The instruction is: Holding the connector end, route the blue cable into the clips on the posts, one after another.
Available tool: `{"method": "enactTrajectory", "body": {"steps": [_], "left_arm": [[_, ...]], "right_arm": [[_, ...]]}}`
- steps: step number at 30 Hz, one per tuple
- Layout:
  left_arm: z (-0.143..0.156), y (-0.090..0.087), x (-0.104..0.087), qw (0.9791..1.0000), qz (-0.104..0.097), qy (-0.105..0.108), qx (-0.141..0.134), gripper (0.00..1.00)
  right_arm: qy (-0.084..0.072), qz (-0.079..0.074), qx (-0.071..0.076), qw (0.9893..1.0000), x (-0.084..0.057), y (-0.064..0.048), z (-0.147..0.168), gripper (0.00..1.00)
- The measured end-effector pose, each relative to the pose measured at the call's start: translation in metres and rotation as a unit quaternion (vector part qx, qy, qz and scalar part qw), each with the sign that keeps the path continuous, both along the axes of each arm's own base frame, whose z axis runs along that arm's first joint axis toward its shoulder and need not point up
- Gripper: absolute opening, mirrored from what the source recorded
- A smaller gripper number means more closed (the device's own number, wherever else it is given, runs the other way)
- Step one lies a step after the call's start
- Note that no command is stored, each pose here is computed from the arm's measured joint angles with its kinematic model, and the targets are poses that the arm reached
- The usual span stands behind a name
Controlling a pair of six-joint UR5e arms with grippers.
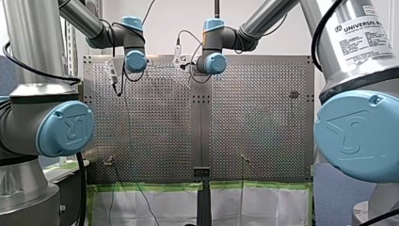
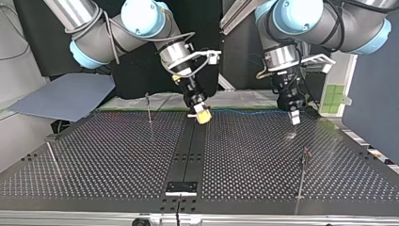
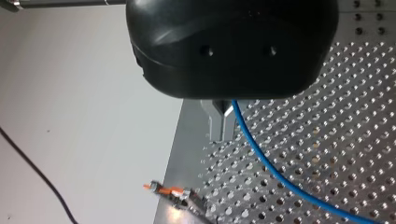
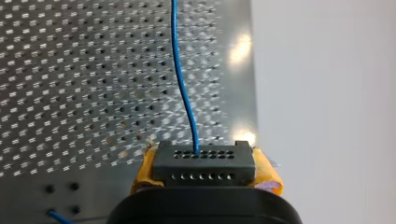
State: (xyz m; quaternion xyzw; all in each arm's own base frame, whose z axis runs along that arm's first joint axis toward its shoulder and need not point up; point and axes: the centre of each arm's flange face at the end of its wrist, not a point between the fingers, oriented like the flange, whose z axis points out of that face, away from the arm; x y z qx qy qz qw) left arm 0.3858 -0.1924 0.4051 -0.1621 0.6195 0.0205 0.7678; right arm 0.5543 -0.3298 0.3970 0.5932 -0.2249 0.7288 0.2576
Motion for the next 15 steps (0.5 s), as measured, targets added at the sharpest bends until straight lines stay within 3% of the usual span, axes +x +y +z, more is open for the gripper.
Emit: {"method": "enactTrajectory", "body": {"steps": [6, 15], "left_arm": [[0.008, 0.008, 0.007, 1.0000, 0.006, -0.006, -0.001, 0.00], [0.021, 0.025, 0.021, 0.9997, 0.018, -0.018, -0.004, 0.00]], "right_arm": [[-0.021, 0.004, -0.007, 0.9998, 0.008, -0.005, 0.022, 0.00], [-0.013, 0.014, 0.002, 0.9998, 0.030, -0.008, 0.018, 0.00]]}}
